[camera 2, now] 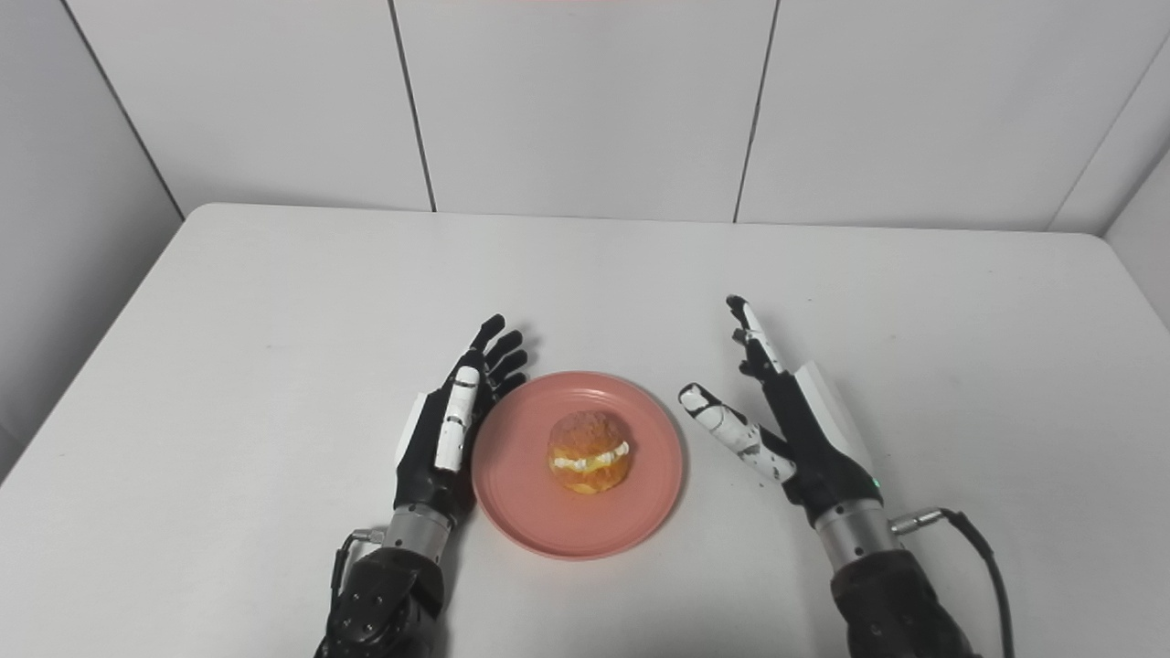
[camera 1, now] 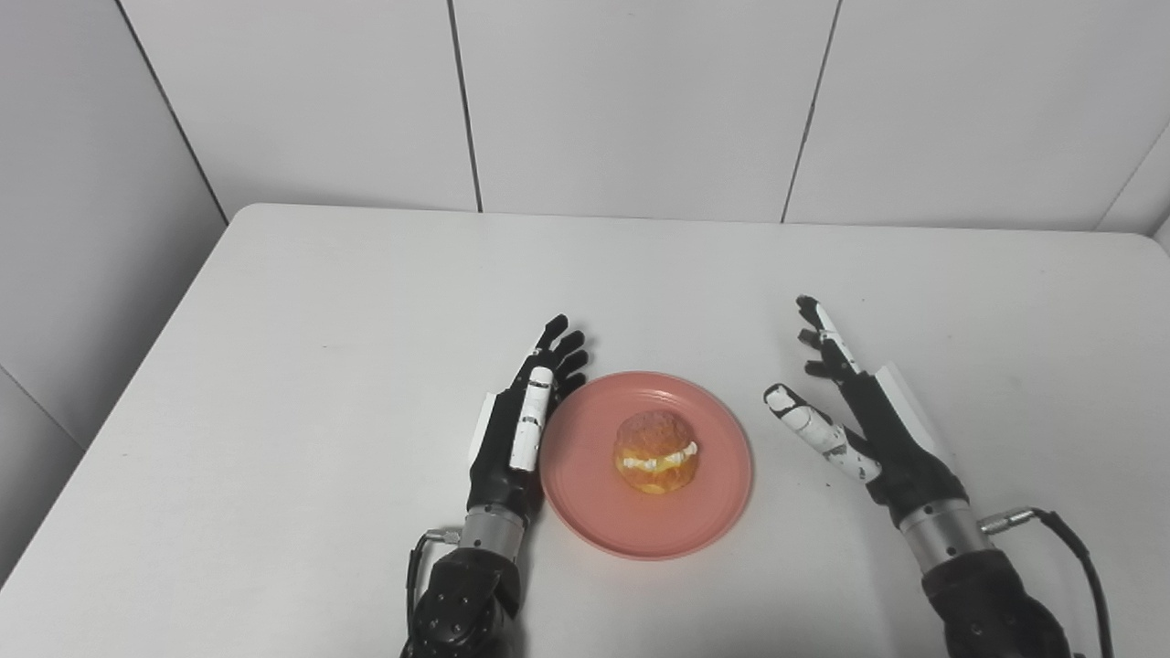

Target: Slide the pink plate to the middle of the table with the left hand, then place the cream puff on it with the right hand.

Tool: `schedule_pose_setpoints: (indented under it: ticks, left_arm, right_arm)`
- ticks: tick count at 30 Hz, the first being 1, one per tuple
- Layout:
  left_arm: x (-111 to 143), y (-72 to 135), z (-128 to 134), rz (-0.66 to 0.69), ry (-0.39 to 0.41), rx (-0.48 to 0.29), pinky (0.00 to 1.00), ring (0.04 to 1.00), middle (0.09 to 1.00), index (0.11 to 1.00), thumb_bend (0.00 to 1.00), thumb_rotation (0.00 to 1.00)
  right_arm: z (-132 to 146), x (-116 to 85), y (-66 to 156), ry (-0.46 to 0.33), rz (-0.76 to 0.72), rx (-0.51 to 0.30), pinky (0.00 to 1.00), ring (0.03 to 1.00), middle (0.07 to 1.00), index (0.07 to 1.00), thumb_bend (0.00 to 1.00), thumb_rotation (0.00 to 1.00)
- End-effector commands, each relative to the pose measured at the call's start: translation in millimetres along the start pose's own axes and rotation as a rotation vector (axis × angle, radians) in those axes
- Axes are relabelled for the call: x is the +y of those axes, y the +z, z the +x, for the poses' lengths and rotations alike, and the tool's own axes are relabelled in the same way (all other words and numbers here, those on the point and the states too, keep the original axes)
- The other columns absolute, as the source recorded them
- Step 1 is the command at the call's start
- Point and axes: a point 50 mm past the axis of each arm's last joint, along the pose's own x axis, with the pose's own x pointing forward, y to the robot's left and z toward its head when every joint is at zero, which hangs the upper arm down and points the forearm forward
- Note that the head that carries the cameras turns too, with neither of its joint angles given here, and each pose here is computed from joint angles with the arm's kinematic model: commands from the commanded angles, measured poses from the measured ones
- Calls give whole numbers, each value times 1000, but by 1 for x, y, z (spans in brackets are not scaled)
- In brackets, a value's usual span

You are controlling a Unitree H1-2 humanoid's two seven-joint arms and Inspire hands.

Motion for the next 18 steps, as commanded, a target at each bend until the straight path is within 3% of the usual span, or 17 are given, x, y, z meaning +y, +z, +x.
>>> schedule_pose_setpoints:
  ticks: [1,7,13,18]
  left_arm:
    - [5,-18,-12,-8,20,97,876,892,904,899,401,1000]
    - [10,-16,-17,-6,29,90,875,889,901,893,406,1000]
    - [18,-13,-25,2,35,75,880,894,907,895,406,1000]
    - [22,-13,-31,13,38,70,885,896,908,898,415,1000]
  right_arm:
    - [2,-2,6,-40,47,-90,901,975,1000,1000,794,1000]
    - [-3,10,-10,-42,169,-85,936,999,1000,1000,713,1000]
    - [-2,21,-23,-4,296,-23,975,1000,1000,1000,545,1000]
    - [-3,27,-29,10,318,-3,979,995,1000,1000,481,1000]
